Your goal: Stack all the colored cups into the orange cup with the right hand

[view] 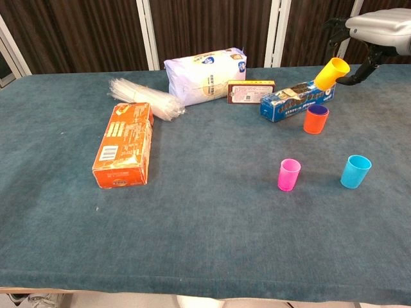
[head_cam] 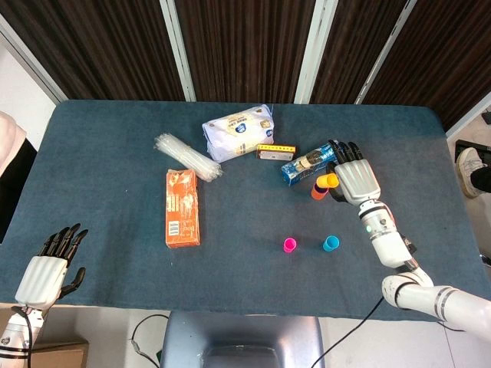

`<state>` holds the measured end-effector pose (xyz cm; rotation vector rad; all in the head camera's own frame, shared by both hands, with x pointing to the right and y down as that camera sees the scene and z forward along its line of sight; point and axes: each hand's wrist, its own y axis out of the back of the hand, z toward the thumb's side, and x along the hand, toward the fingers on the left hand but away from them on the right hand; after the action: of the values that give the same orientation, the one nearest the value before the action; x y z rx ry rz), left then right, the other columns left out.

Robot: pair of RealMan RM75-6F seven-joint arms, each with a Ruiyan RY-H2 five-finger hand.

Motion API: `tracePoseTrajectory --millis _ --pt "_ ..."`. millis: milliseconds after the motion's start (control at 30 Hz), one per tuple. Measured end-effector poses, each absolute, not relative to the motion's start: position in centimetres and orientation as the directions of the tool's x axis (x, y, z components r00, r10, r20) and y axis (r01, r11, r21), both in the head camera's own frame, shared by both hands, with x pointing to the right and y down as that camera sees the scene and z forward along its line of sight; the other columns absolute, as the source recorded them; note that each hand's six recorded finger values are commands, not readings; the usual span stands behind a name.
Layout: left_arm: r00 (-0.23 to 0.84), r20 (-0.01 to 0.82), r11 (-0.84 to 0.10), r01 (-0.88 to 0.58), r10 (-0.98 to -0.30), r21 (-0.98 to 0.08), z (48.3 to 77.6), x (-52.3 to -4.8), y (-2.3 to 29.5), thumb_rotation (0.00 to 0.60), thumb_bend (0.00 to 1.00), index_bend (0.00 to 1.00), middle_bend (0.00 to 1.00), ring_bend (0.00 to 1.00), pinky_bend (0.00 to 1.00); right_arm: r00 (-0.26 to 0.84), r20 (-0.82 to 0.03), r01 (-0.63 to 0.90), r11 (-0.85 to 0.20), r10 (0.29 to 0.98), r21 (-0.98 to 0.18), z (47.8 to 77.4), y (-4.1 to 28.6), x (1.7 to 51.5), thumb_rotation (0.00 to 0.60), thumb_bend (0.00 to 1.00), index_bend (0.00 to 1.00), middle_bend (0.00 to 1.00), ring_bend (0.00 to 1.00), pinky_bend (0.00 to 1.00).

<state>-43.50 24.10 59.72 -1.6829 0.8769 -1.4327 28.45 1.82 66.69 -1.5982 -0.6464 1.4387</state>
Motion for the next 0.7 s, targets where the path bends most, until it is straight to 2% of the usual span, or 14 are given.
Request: tracePoseTrajectory --millis 267,700 --pt "0.130 0.476 -0.484 -0.036 -0.870 -0.874 59.6 -43.8 24.0 0.600 0.45 0.00 0.00 0.00 0.13 0.139 -0.580 -0.228 -0.544 0.803 -0.808 69.8 1.2 27.9 0.600 0.44 0.60 0.02 0.00 0.00" --pt "0.132 0.480 -0.489 -0.038 -0.867 -0.872 59.6 -43.8 23.9 0.600 0.45 0.00 0.00 0.00 0.13 0.120 -0.606 -0.266 -0.562 0.787 -0.783 71.4 1.7 28.1 0.600 0.44 0.56 0.02 0.00 0.00"
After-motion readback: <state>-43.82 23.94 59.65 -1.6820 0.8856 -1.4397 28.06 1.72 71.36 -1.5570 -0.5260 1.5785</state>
